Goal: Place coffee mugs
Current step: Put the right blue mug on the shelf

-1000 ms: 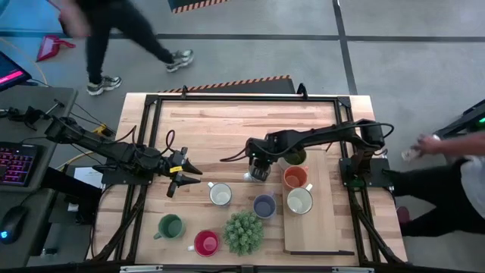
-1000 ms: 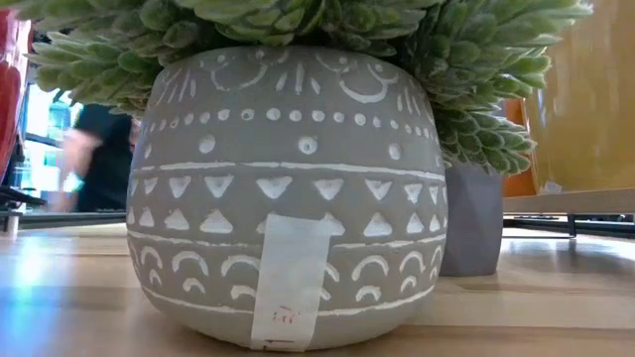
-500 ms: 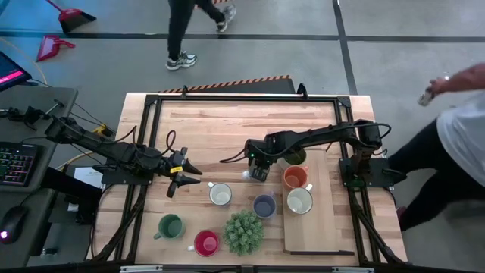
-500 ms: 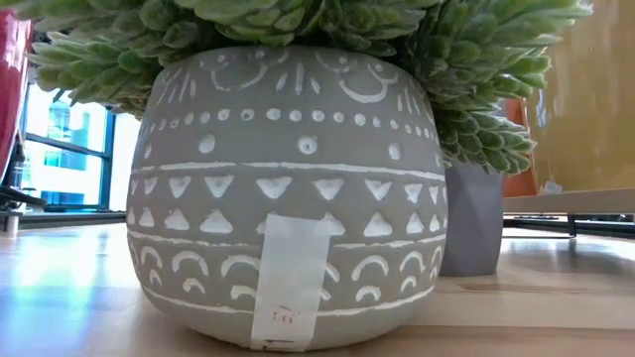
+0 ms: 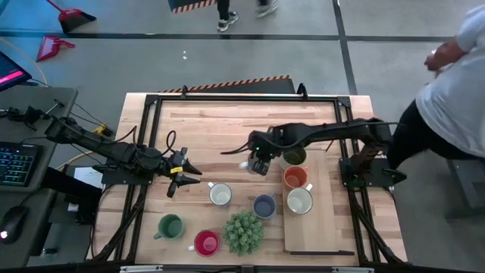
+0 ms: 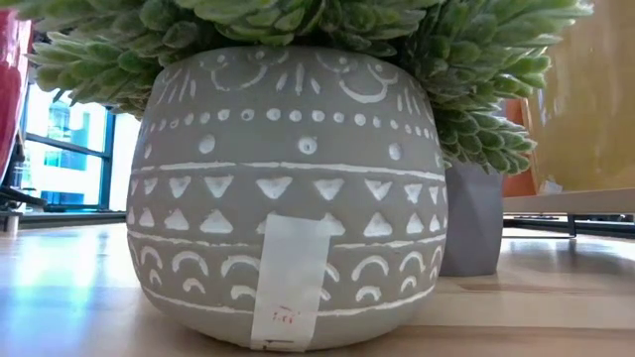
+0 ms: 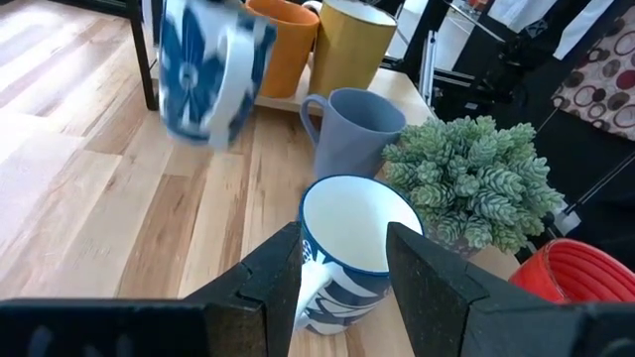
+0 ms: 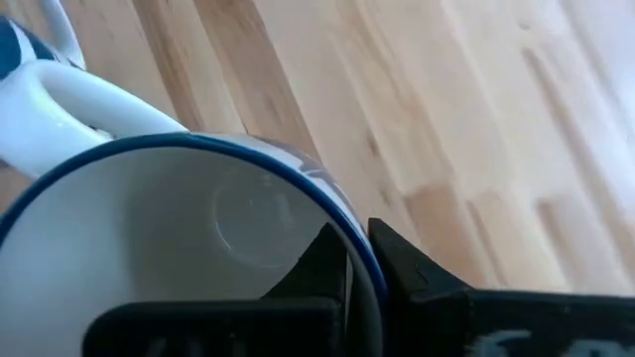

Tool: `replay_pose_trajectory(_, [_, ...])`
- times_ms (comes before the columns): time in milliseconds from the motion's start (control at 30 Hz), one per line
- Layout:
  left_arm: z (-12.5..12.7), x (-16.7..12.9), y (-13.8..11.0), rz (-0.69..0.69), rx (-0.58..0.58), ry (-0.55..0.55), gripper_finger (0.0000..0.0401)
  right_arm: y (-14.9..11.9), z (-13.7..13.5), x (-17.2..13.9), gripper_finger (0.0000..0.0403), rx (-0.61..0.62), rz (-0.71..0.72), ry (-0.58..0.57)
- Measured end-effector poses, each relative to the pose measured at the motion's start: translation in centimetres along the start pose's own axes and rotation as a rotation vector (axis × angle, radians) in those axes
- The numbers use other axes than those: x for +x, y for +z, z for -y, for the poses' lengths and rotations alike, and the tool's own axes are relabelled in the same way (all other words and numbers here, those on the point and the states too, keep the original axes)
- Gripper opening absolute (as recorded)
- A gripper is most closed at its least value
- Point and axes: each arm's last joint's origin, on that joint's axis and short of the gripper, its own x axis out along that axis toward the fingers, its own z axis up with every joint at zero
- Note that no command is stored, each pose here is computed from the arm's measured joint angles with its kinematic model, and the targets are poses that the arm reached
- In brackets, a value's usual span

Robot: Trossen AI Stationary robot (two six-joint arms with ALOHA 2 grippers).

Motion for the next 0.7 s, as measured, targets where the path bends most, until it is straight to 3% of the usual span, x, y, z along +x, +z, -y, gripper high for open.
replay_pose_trajectory(200, [0.0, 0.0, 0.0, -0.002, 0.000, 0.001, 0.0135, -0.3, 0.6, -6.6, 0.0001, 0.066, 0.019, -0.051])
replay_pose_trajectory(433, [0.0, 0.0, -0.1, -0.005, 0.001, 0.002, 0.0135, -3.6, 1.2, -12.8, 0.0000, 0.253, 0.047, -0.117])
replay_pose_trajectory(700, [0.0, 0.0, 0.0, -0.003, 0.001, 0.001, 0.0135, -7.7, 0.6, -14.4, 0.0000, 0.448, -0.047, -0.215])
